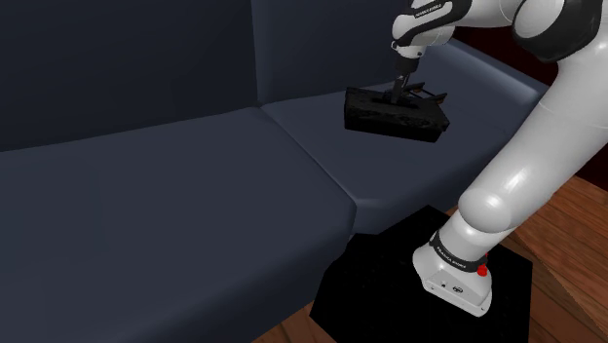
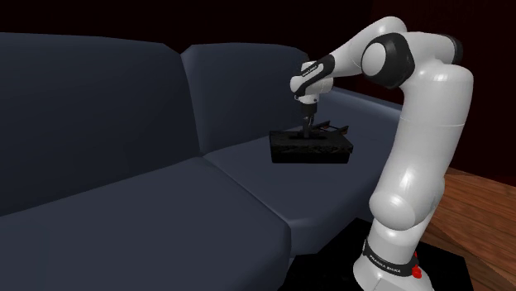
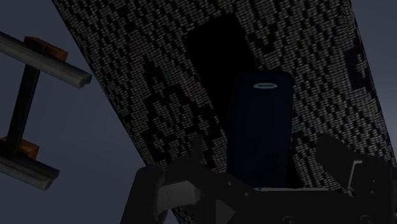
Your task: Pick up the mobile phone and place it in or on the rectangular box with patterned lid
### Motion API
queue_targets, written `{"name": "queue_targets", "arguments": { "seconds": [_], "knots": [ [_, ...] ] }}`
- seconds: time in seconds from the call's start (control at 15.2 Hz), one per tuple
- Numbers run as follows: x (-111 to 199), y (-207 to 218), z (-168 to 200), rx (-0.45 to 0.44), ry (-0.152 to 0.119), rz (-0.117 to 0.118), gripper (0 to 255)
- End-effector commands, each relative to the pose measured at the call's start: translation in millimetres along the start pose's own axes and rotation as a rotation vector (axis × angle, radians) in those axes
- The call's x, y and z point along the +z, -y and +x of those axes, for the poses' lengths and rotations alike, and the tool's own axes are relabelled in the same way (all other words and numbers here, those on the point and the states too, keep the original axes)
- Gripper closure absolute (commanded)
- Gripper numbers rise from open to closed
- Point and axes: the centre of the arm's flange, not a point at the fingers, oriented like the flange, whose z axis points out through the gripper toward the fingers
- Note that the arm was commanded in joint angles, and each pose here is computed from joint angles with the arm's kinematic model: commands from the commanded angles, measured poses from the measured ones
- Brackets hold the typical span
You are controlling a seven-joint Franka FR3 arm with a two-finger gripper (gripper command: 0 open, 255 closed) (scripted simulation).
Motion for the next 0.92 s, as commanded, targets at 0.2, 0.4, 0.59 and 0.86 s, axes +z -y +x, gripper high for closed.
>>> {"name": "queue_targets", "arguments": {
  "seconds": [0.2, 0.4, 0.59, 0.86],
  "knots": [
    [-26, 0, 0, 0.000, 0.000, 0.000, 0],
    [-50, 0, 0, 0.000, 0.000, 0.000, 0],
    [-50, 0, 0, 0.000, 0.000, 0.000, 0],
    [-50, 0, 0, 0.000, 0.000, 0.000, 0]
  ]
}}
